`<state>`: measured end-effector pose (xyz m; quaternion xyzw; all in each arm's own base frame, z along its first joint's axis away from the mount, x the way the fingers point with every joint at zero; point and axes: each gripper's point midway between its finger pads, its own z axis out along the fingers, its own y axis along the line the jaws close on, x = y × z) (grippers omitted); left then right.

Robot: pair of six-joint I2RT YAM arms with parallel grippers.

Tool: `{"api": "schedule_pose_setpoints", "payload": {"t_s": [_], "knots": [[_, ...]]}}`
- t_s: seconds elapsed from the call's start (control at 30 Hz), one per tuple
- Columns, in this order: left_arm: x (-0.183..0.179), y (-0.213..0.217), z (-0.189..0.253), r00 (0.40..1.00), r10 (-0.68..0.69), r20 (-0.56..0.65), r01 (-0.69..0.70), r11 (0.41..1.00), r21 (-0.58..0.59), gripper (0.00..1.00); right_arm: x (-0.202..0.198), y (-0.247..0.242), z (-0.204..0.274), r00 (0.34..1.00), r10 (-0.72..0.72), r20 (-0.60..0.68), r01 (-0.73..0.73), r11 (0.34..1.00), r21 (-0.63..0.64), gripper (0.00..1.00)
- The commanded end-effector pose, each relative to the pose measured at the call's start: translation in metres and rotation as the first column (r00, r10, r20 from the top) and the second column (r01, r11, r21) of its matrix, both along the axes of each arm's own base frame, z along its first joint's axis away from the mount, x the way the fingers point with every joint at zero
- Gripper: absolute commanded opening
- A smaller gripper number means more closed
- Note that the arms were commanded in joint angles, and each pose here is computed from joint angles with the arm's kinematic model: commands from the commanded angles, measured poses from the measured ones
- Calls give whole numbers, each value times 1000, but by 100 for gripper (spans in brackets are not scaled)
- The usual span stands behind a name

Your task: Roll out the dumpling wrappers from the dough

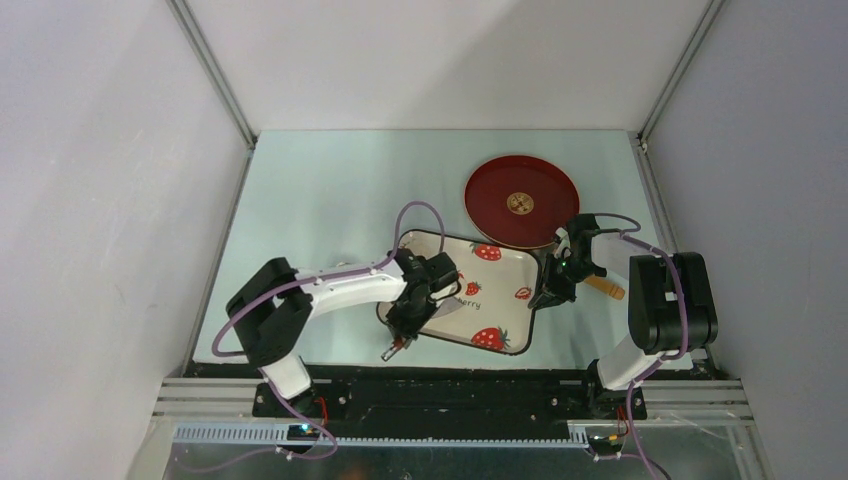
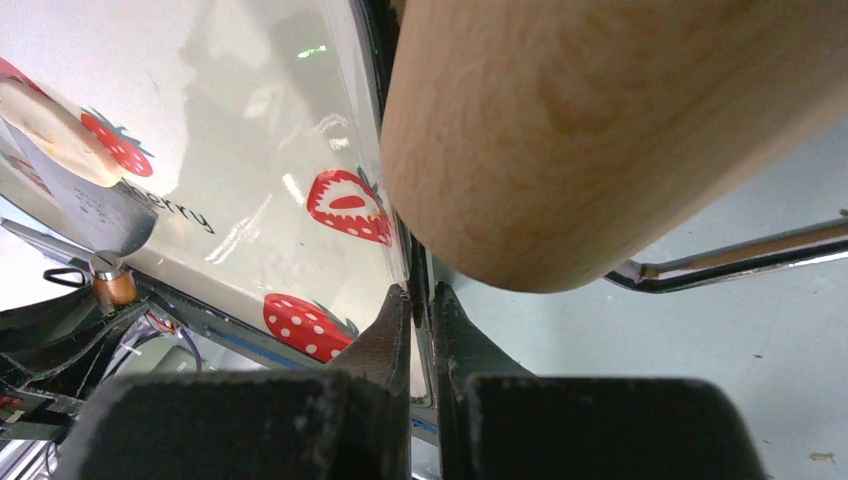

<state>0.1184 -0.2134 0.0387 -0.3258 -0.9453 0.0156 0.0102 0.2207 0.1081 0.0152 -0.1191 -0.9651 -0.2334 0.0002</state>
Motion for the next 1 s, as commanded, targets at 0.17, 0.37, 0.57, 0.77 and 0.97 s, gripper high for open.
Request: {"api": "schedule_pose_setpoints", "payload": {"t_s": [0.17, 0.37, 0.57, 0.77, 0.97], "knots": [[11, -14, 0, 999, -42, -9, 42, 999, -5, 0, -5, 1, -4, 1000, 1, -25, -1, 1000, -16, 0], [18, -25, 0, 999, -48, -14, 48, 999, -21, 0, -5, 2, -3, 1000, 1, -23, -1, 1000, -13, 0], [25, -32, 2, 999, -46, -16, 46, 998, -39, 0, -5, 2, -3, 1000, 2, -24, -2, 1000, -9, 0], [31, -41, 3, 999, -46, -21, 45, 997, -55, 0, -4, 3, -3, 1000, 3, -23, -3, 1000, -6, 0], [42, -49, 4, 999, -40, -5, 40, 998, -58, 0, -1, 1, 0, 1000, -6, -3, 6, 1000, -3, 0]]}}
